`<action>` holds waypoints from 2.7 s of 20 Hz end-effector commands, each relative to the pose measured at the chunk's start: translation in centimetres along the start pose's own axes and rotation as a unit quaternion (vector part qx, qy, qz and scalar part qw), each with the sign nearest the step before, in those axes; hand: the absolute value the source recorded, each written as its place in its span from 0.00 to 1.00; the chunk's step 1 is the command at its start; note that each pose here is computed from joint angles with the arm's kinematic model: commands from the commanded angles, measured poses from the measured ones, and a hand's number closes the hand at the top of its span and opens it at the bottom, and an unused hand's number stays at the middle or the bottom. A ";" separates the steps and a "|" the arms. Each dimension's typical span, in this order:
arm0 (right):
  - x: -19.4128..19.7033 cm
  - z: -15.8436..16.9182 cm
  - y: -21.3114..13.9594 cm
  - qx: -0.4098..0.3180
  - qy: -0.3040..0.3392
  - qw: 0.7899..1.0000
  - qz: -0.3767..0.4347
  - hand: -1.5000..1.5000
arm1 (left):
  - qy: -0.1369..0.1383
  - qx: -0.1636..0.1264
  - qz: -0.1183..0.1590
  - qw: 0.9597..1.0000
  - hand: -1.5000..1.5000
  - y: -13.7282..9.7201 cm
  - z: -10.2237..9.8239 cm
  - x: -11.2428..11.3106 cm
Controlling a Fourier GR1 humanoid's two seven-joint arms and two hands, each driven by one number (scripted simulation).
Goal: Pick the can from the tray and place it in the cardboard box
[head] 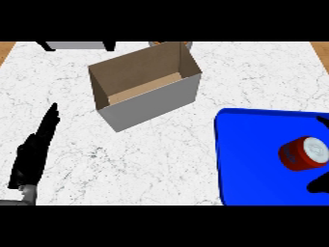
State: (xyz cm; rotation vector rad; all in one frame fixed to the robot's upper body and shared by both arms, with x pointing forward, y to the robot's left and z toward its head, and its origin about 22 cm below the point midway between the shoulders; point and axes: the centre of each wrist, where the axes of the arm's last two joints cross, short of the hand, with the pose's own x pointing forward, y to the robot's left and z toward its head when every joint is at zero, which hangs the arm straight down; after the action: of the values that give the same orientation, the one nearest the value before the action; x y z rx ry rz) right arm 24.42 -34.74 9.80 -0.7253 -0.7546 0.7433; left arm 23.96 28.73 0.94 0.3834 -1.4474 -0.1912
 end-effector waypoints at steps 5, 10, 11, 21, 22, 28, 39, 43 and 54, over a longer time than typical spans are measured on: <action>-0.2 -1.6 1.1 -0.004 0.000 1.000 -0.008 0.00 | -0.003 0.004 -0.008 1.000 0.50 -0.2 -0.7 0.2; -2.7 -2.5 3.0 -0.002 0.000 1.000 -0.005 0.00 | 0.002 0.004 -0.003 1.000 0.50 0.8 0.0 -0.6; -0.9 -1.9 1.1 -0.007 0.006 1.000 -0.007 0.00 | -0.001 -0.003 -0.002 1.000 0.50 0.4 -0.8 0.0; -1.1 -3.0 3.6 0.004 0.000 1.000 0.009 0.00 | 0.001 0.001 0.000 1.000 0.50 -0.6 0.3 1.5; -1.6 -3.8 1.7 0.010 0.000 1.000 0.002 0.00 | -0.001 0.001 -0.009 1.000 0.50 -0.3 -0.6 0.6; -0.8 -3.5 3.9 0.022 0.011 1.000 -0.011 1.00 | -0.001 0.005 -0.006 1.000 0.50 0.4 2.3 1.3; 5.5 -4.7 2.3 -0.079 -0.178 0.971 0.141 1.00 | -0.033 -0.031 -0.001 0.999 0.50 -1.5 -1.4 2.2; 11.2 -2.9 1.2 -0.063 -0.344 0.910 0.222 1.00 | -0.059 -0.076 -0.004 0.995 0.50 -2.6 -1.5 3.1; 15.5 -4.3 -5.0 -0.069 -0.563 0.773 0.282 1.00 | -0.077 -0.103 0.003 0.992 0.50 -4.8 -2.2 4.4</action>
State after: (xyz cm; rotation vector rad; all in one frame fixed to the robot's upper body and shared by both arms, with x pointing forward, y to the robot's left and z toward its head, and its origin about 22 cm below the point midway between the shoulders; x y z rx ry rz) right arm 35.77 -25.89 15.20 -0.6334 -1.6093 1.6865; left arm 27.03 23.72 3.28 0.2177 -1.5651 -0.3666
